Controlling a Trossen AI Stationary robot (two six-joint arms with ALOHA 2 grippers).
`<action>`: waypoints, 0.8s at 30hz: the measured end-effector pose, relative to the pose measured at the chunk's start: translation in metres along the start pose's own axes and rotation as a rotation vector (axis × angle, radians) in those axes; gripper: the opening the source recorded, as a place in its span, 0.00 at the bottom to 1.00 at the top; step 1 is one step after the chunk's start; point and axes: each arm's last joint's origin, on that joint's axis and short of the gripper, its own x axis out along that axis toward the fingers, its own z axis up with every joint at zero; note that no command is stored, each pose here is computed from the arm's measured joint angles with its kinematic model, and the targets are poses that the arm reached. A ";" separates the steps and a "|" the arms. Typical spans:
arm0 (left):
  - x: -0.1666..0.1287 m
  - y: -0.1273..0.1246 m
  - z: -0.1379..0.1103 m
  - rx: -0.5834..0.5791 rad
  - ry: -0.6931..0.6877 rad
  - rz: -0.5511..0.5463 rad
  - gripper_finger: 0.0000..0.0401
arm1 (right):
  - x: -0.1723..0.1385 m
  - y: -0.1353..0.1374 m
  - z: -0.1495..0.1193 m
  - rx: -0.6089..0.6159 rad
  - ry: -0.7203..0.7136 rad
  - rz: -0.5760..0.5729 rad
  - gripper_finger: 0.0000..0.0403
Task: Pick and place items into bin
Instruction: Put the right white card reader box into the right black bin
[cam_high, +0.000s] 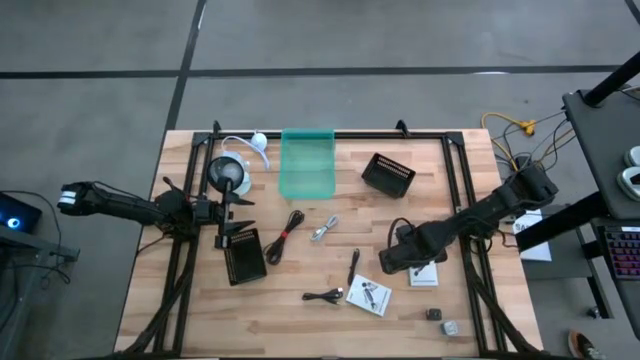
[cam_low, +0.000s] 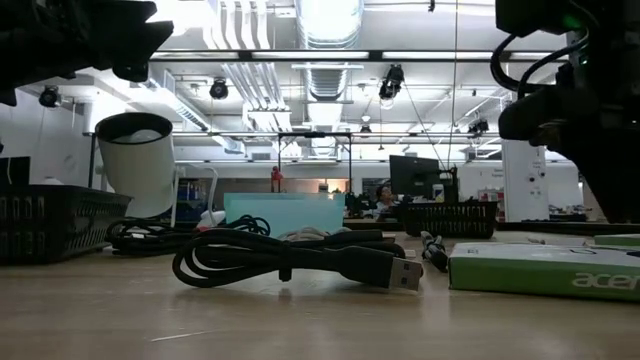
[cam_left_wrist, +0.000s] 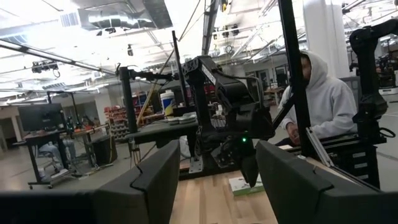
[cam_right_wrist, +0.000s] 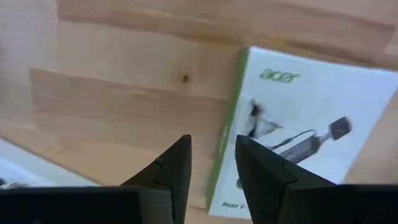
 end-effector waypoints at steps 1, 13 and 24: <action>0.000 0.000 0.000 0.000 0.000 0.000 0.49 | 0.000 -0.001 0.000 0.001 -0.009 -0.003 0.28; 0.000 0.000 0.000 0.000 0.000 0.001 0.49 | 0.013 0.000 0.002 -0.011 -0.042 -0.047 0.36; 0.000 0.000 0.000 0.026 0.000 0.001 0.49 | 0.030 0.005 0.001 -0.055 -0.036 -0.104 0.40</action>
